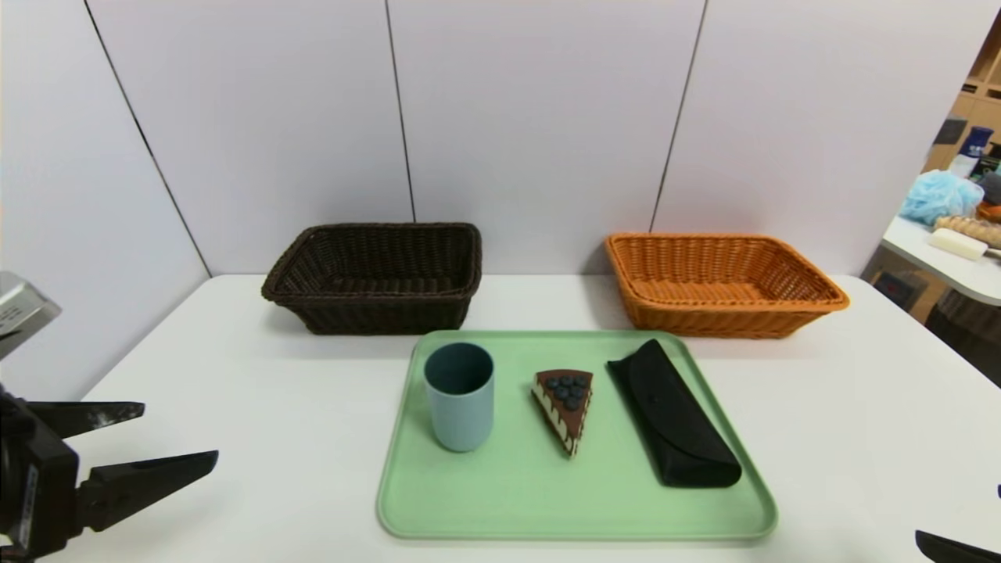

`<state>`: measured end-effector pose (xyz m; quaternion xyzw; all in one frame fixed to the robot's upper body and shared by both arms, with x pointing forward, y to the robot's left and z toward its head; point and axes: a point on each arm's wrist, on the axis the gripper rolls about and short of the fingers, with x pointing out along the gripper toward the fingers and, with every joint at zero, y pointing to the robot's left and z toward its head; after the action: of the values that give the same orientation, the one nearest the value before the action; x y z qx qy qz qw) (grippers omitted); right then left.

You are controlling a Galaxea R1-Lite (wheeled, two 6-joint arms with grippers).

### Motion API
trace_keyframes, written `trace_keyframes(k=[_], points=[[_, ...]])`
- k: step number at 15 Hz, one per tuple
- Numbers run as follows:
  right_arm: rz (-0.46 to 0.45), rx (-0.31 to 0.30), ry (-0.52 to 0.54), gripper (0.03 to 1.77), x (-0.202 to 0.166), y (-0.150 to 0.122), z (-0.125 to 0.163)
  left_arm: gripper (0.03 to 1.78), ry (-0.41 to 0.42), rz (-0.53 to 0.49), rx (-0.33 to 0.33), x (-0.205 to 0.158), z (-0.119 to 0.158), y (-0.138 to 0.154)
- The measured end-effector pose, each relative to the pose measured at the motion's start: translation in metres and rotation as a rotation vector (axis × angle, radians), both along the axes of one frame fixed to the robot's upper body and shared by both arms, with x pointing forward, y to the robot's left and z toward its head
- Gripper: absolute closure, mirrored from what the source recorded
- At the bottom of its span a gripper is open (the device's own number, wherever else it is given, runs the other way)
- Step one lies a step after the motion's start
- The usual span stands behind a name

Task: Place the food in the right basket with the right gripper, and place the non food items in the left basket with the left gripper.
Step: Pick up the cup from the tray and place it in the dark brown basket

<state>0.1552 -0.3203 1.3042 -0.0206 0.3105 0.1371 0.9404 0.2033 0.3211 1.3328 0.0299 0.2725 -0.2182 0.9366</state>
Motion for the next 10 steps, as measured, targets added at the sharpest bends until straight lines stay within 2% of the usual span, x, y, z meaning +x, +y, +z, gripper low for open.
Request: trace_keyframes(k=[3, 6, 10], points=[[-0.002, -0.001, 0.019, 0.10, 0.032, 0.007, 0.003, 0.12, 0.004, -0.124, -0.033, 0.024, -0.009, -0.009], [0.000, 0.012, -0.037, 0.10, 0.063, 0.014, 0.004, 0.12, -0.061, -0.269, -0.027, 0.044, -0.025, -0.025], [0.057, 0.009, -0.029, 0.10, 0.082, 0.022, -0.001, 0.12, -0.141, -0.474, -0.082, 0.063, -0.043, -0.047]])
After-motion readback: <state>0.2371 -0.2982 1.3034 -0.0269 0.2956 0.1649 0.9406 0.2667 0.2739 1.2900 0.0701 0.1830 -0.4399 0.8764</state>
